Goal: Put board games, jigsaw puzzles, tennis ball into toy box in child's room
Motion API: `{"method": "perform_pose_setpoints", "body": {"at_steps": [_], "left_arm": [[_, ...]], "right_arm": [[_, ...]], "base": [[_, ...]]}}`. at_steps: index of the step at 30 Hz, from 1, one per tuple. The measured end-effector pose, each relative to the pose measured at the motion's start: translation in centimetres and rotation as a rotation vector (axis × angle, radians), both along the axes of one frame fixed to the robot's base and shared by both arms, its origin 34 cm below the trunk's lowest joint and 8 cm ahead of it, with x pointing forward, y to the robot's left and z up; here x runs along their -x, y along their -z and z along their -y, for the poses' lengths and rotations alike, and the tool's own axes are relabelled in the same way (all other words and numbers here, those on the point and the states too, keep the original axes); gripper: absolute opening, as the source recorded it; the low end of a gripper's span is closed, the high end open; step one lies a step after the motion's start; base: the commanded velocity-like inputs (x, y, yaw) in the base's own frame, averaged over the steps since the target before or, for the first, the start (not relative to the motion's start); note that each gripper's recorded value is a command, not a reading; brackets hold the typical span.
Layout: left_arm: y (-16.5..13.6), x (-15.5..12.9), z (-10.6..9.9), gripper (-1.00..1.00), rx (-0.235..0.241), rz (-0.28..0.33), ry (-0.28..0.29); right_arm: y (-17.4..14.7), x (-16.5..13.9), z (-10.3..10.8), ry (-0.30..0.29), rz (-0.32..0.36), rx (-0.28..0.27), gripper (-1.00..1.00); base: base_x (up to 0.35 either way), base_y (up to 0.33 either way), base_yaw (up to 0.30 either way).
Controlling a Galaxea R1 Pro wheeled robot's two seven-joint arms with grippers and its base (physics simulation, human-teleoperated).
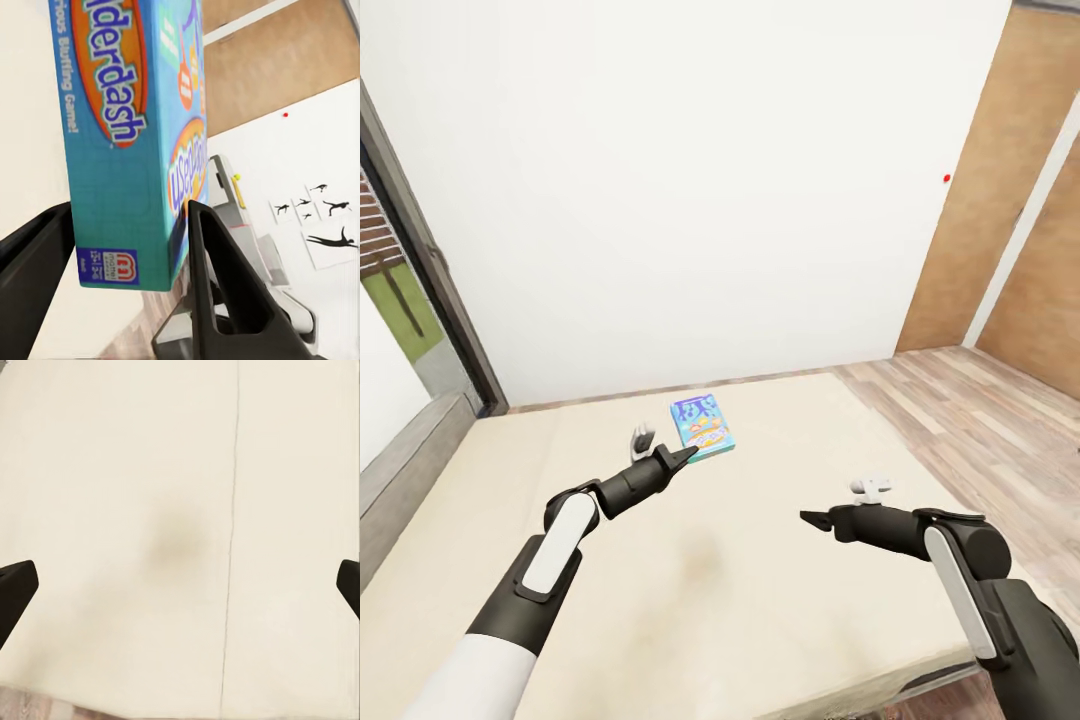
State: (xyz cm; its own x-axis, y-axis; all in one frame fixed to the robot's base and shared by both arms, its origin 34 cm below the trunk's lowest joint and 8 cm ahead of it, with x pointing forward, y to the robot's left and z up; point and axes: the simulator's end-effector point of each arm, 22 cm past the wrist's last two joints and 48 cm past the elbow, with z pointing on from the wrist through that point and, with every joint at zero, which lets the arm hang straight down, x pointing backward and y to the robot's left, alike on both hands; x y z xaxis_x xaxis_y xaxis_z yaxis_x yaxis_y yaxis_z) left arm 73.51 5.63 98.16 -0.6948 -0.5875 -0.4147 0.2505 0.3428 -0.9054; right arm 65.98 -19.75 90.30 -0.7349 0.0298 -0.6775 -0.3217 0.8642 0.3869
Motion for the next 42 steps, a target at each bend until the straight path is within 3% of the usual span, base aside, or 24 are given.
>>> {"method": "perform_pose_setpoints", "body": {"at_steps": [42], "left_arm": [[-5.8, 0.8, 0.3, -1.0, -0.006, 0.006, 0.003]], "right_arm": [[-6.6, 0.0, 1.0, 0.012, 0.024, 0.007, 1.0]], "base": [[0.0, 0.0, -0.28]]}}
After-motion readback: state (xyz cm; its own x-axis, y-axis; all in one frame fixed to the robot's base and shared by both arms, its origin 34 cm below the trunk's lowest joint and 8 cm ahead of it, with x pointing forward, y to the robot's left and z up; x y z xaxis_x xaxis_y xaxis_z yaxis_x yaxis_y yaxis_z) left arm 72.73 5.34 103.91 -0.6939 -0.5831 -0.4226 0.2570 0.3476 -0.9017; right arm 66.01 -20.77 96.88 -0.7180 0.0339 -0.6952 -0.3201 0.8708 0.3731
